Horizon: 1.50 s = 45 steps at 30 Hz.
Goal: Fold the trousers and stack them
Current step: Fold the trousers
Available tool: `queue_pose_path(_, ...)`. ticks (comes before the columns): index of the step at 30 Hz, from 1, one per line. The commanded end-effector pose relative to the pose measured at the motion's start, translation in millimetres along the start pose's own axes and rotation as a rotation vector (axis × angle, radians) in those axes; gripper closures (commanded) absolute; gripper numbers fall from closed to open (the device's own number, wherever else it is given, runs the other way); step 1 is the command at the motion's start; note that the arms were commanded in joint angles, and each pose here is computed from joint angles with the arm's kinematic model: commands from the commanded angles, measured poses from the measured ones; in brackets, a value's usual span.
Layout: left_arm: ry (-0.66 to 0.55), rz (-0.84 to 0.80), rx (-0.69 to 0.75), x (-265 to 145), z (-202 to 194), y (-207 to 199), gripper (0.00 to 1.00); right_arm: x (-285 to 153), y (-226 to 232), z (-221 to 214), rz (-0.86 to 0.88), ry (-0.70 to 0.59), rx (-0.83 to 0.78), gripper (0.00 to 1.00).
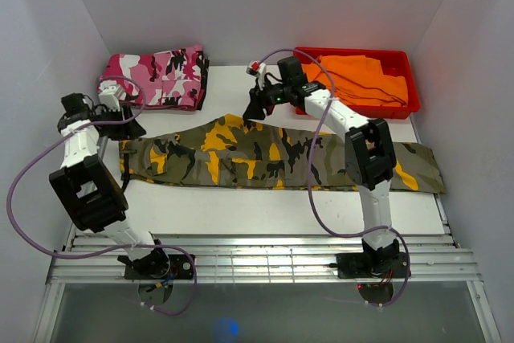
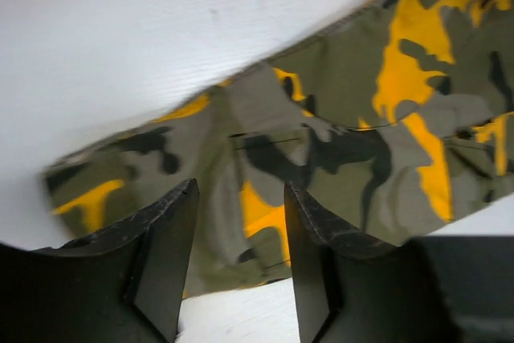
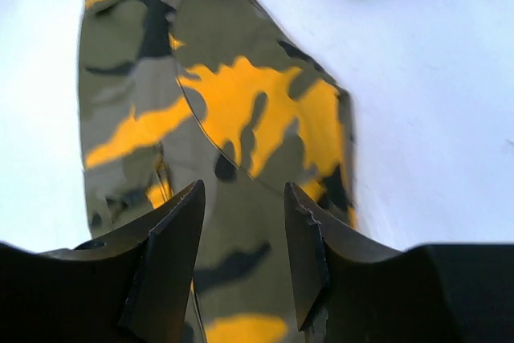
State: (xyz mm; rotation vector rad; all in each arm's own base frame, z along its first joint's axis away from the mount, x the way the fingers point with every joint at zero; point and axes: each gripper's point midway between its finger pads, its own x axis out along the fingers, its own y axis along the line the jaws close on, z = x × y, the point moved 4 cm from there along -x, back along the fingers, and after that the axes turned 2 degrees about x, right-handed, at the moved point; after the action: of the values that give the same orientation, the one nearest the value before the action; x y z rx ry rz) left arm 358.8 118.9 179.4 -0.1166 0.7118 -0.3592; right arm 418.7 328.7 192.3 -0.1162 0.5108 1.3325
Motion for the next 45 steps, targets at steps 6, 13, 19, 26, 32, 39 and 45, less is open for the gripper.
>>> queue_pose_path(6, 0.026, -0.055, -0.388, 58.4, -48.8, 0.3, 0.46, 95.6, -4.7, -10.8, 0.208, -0.181, 0.232, 0.52)
queue_pose_path(13, 0.198, 0.161, -0.524, 57.9, -116.7, 32.6, 0.43, 136.2, -59.1, -79.8, -0.007, -0.098, 0.459, 0.47)
queue_pose_path(19, 0.281, 0.302, -0.567, 39.7, -146.4, 64.4, 0.41, 121.6, -85.0, -111.4, -0.173, -0.059, 0.628, 0.4)
queue_pose_path(26, 0.232, 0.308, -0.433, 26.0, -115.0, 81.0, 0.34, 76.1, -38.3, -73.5, -0.031, -0.022, 0.523, 0.26)
queue_pose_path(32, 0.113, 0.325, -0.246, 11.1, -39.6, 103.9, 0.33, -21.8, 3.5, -47.3, 0.023, 0.094, 0.356, 0.17)
queue_pose_path(39, 0.009, 0.247, 0.025, -9.9, 27.0, 37.2, 0.28, -179.3, 14.5, -146.1, -0.281, 0.36, 0.448, 0.16)
queue_pose_path(45, 0.042, 0.144, 0.036, 32.0, -2.6, -25.7, 0.26, -314.4, -6.3, -206.8, -0.642, 0.38, 0.638, 0.08)
